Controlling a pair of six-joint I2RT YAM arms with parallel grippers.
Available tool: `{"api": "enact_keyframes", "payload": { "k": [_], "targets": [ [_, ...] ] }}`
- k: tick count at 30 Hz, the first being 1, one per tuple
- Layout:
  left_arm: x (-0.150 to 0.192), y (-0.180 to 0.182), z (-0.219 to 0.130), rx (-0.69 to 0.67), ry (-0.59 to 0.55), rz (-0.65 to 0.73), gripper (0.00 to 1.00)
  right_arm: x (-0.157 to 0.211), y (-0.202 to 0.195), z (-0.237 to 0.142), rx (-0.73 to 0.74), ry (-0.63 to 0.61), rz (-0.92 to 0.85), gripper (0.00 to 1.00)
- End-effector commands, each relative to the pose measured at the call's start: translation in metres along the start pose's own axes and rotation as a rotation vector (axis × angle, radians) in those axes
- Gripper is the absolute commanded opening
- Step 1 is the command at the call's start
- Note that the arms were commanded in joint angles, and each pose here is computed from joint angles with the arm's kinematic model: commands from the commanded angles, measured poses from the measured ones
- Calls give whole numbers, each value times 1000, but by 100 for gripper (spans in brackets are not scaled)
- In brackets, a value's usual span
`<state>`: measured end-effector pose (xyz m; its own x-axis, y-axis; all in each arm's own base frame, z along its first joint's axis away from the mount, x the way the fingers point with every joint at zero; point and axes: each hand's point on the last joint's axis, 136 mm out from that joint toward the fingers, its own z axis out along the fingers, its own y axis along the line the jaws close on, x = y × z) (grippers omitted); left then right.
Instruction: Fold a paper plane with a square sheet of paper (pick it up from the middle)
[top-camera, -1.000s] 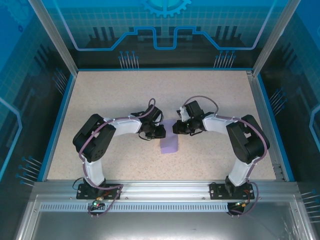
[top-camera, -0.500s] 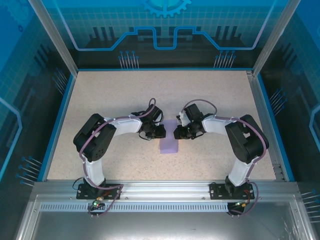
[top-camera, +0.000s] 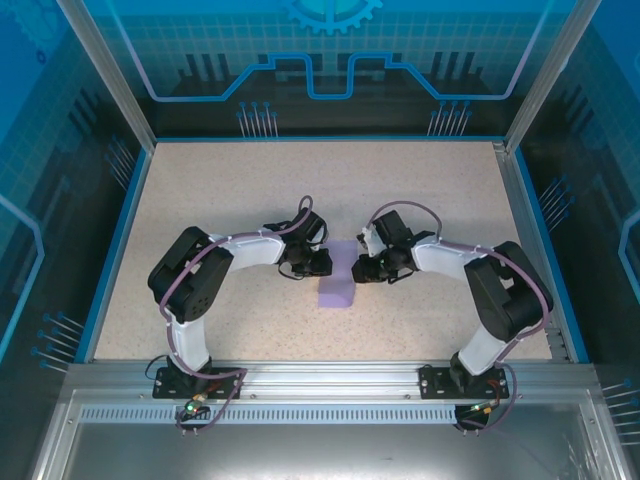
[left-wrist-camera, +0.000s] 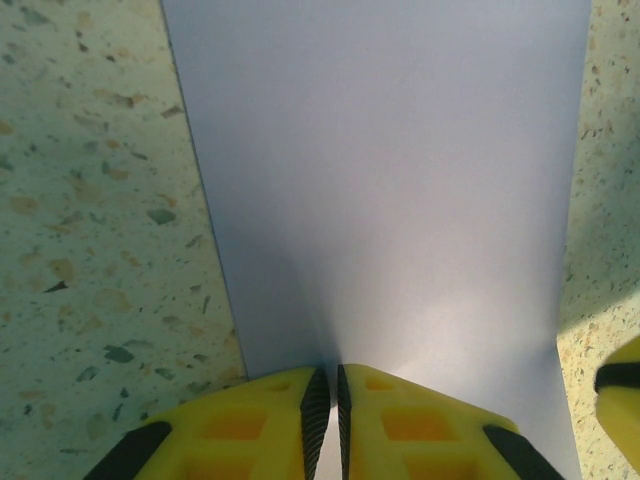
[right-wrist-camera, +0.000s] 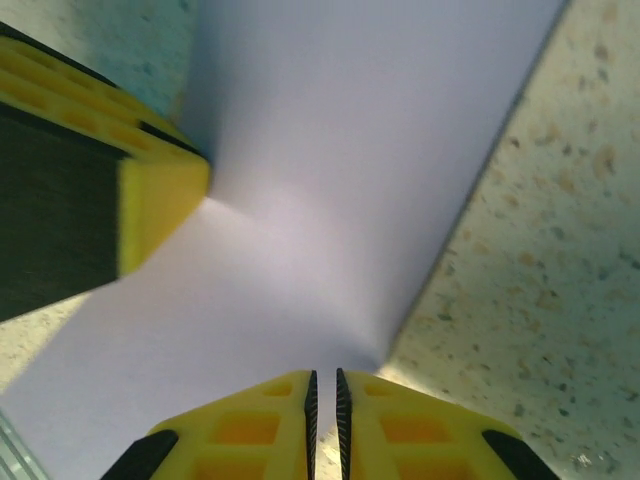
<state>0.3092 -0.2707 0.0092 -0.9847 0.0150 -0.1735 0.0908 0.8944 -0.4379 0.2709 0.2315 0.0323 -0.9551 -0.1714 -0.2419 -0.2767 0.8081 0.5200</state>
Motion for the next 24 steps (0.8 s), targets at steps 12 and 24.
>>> {"api": "enact_keyframes", "payload": {
  "k": [12,24],
  "targets": [
    [52,61,20,-208,180,-25,18,21,18,34,-64,118,-19,16],
    [53,65,21,-229,194,-17,18,72,-5,29,1,232,1,16]
  ]
}}
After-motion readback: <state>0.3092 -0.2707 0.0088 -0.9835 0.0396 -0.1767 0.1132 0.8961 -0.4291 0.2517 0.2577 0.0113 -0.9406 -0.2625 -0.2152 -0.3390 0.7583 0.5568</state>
